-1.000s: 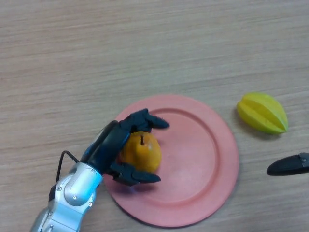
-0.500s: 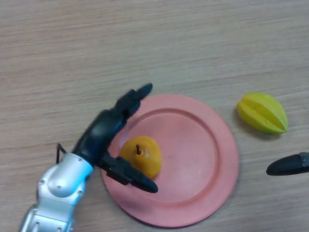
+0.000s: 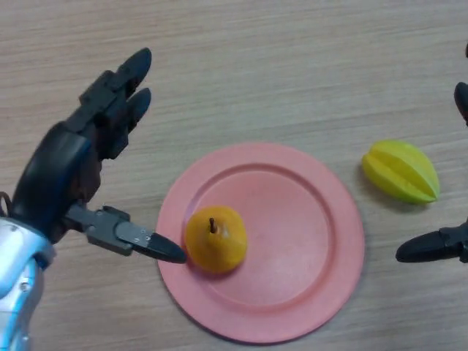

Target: Pick up the yellow pear and place it on the plate

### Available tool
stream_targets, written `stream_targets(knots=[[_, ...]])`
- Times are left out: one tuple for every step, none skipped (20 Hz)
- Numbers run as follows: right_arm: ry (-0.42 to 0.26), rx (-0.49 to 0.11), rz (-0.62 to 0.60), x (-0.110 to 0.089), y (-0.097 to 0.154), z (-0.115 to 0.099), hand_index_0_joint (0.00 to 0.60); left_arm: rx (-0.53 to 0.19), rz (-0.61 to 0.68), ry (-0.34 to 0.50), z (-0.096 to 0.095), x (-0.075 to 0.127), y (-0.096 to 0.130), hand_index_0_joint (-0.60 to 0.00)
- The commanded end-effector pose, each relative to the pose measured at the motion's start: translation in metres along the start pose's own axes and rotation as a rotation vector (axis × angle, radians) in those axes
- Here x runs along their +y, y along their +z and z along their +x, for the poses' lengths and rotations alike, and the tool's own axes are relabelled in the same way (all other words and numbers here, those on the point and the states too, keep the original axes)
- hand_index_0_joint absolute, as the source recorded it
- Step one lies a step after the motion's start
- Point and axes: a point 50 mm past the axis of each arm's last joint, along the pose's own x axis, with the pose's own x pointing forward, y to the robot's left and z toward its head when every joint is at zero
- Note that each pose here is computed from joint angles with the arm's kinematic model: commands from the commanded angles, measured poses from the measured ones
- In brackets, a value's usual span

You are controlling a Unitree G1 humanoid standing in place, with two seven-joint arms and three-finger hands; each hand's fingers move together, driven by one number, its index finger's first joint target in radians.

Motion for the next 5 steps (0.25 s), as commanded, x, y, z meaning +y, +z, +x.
stream_targets(knots=[[0.009,-0.207,-0.065,-0.0055,0.0303,-0.0057,0.000,-0.161,0.026,0.118,-0.0067,0.0253,0.0328,0.000],[0.034,-0.203,-0.044,-0.0026,0.0294,-0.0066,0.000,-0.165,0.001,0.133,-0.0091,0.0286,0.0356,0.000],[0.047,-0.203,-0.035,-0.0014,0.0294,-0.0072,0.000,-0.166,-0.001,0.138,-0.0098,0.0295,0.0372,0.000],[0.061,-0.203,-0.020,-0.0003,0.0293,-0.0082,0.000,-0.164,0.004,0.142,-0.0103,0.0299,0.0386,0.000],[0.065,-0.203,-0.010,0.0002,0.0293,-0.0083,0.000,-0.162,0.005,0.143,-0.0104,0.0299,0.0390,0.000]])
